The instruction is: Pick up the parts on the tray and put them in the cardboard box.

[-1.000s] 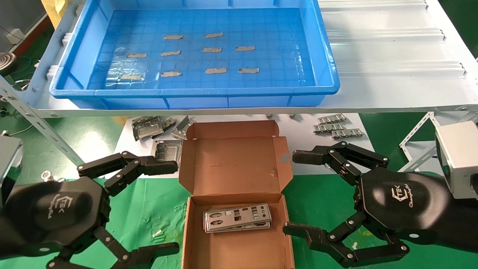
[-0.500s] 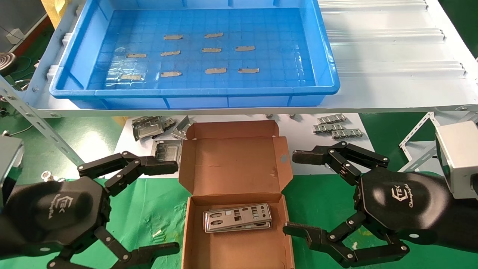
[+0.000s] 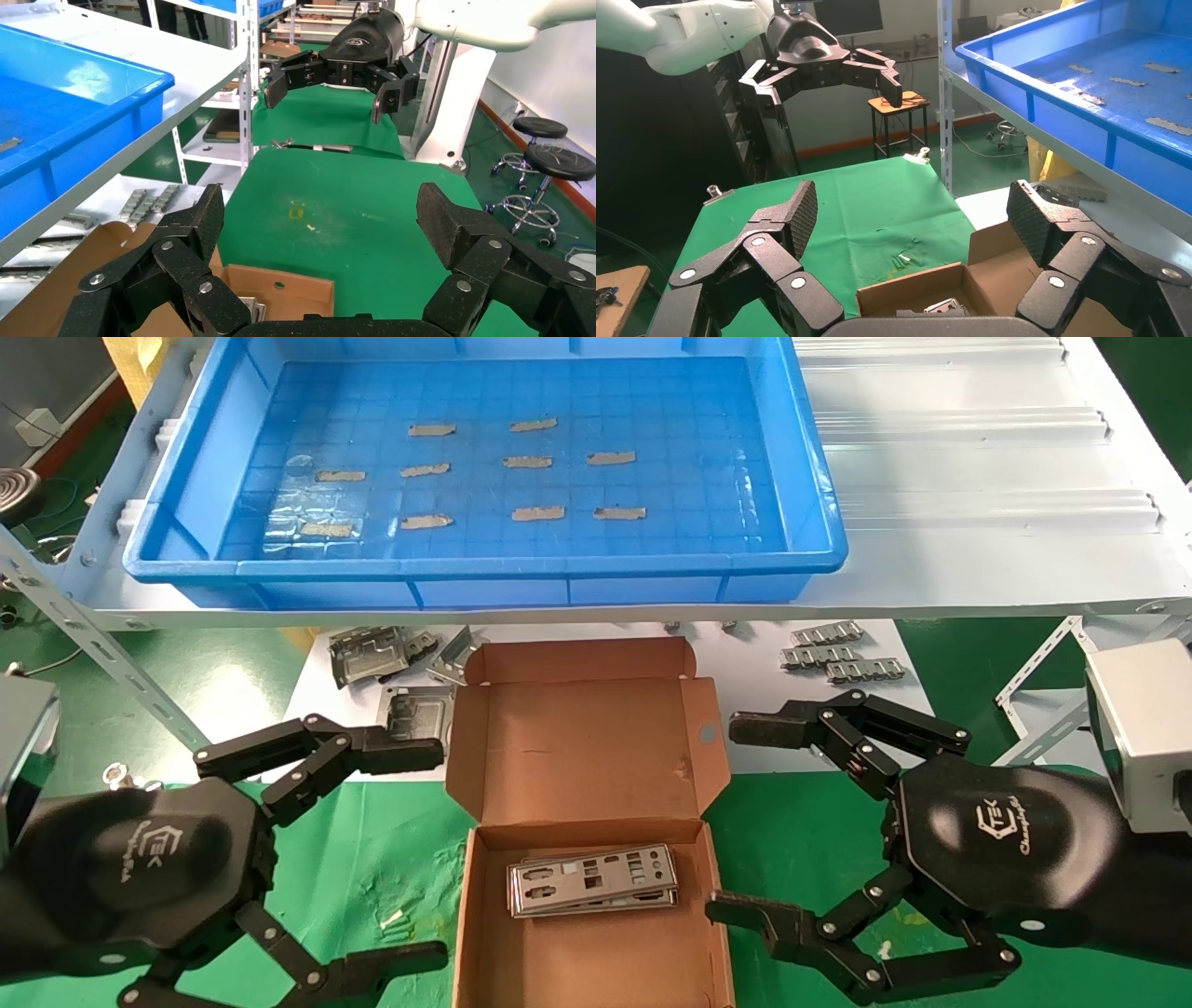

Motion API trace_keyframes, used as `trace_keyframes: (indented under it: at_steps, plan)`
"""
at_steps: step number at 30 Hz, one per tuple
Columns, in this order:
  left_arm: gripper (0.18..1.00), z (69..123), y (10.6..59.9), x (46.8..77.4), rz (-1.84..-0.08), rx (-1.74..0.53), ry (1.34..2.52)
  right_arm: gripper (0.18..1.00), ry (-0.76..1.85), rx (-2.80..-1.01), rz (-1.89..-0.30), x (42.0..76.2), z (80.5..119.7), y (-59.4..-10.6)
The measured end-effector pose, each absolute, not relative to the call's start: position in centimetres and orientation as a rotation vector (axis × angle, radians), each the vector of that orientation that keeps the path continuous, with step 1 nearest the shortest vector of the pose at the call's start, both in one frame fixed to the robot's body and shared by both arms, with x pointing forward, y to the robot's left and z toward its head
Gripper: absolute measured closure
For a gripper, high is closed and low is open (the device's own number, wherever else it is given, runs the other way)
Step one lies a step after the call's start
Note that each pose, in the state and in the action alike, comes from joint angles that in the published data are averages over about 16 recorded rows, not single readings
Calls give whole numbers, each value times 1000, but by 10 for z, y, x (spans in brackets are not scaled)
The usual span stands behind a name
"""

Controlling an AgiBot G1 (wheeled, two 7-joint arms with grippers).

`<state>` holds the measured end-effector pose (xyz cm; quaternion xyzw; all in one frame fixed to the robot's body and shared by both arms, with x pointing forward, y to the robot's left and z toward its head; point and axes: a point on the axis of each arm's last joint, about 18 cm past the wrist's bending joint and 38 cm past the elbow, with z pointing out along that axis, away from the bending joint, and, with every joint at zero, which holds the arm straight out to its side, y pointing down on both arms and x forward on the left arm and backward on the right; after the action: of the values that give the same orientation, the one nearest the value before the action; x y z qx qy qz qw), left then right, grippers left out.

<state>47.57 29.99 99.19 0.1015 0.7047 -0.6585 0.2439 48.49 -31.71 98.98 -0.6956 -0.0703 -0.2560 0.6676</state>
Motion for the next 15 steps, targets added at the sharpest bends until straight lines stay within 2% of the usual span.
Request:
trace_keyframes:
  at_steps: [15]
  plan:
    - [184,992,300,476,-1799,277,1925,178,-159,-1569,-577,485,990,-317]
